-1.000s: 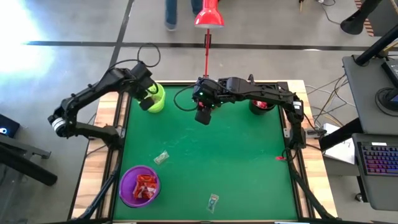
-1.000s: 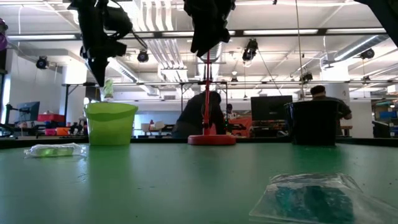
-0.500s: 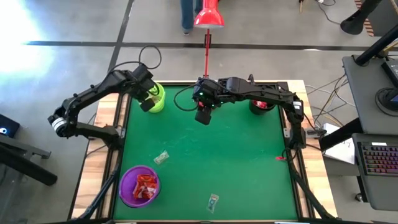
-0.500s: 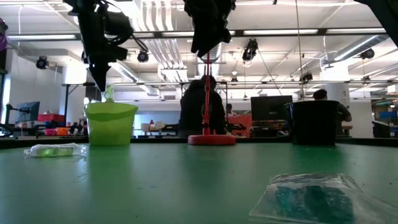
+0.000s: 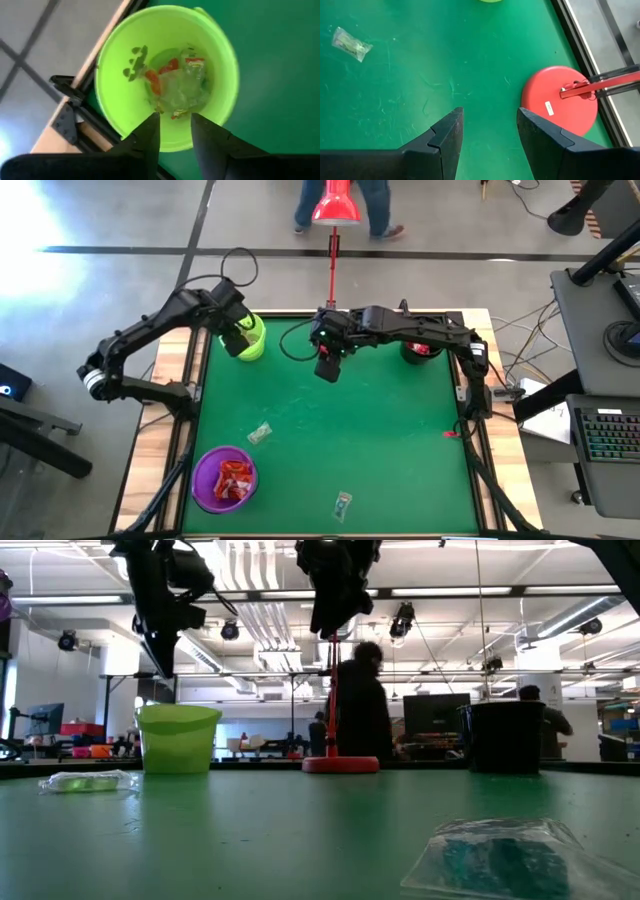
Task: Sort candy
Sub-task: Put the transparent candy into the green bucket
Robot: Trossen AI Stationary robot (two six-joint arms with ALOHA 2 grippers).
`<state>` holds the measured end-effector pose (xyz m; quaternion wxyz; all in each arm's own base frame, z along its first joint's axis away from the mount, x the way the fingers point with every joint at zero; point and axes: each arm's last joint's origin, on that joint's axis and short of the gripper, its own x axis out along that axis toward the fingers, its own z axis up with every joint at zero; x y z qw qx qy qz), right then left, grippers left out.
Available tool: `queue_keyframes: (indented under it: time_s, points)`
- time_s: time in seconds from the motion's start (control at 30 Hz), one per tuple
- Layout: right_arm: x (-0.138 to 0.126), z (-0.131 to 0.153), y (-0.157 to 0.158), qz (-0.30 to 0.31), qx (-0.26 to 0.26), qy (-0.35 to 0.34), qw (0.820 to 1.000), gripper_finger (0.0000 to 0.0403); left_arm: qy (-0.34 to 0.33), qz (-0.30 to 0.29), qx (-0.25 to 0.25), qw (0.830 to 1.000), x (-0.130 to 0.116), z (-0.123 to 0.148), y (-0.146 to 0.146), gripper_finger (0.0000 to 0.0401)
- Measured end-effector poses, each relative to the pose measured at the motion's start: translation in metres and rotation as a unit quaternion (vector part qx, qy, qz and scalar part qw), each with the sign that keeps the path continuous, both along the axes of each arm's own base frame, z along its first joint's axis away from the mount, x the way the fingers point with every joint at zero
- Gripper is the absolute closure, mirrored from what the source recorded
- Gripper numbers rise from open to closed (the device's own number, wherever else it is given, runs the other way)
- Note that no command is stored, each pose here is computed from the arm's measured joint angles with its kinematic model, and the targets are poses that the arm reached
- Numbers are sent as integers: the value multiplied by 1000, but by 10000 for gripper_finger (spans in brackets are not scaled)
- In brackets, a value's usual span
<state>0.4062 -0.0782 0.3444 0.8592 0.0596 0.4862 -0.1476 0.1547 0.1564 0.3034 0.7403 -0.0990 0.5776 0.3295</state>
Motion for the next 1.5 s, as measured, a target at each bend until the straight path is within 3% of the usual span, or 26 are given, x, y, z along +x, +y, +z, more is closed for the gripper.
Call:
queue_keyframes:
  time_s: [0.3, 0.5, 0.83, 1.03, 1.17, 1.5]
  points:
    - [0, -6, 0, 0, 2, 11, 1000, 225, -53, -54, -120, 990, -2, 8, -21, 279]
    - [0, -6, 0, 10, -4, 12, 1000, 225, -69, -84, -205, 973, 0, 11, -49, 273]
    - [0, -6, 0, 11, -5, 12, 1000, 225, -81, -153, -208, 963, 23, 6, -84, 273]
    - [-6, -9, 1, 11, 2, 47, 999, 225, -69, -170, -221, 958, 33, -26, -103, 273]
    - [-13, -12, 2, 11, 10, 88, 996, 225, -61, -182, -191, 963, 38, -45, -114, 273]
    - [-13, -13, 2, 11, 9, 88, 996, 225, -77, -164, -209, 961, 44, -86, -136, 273]
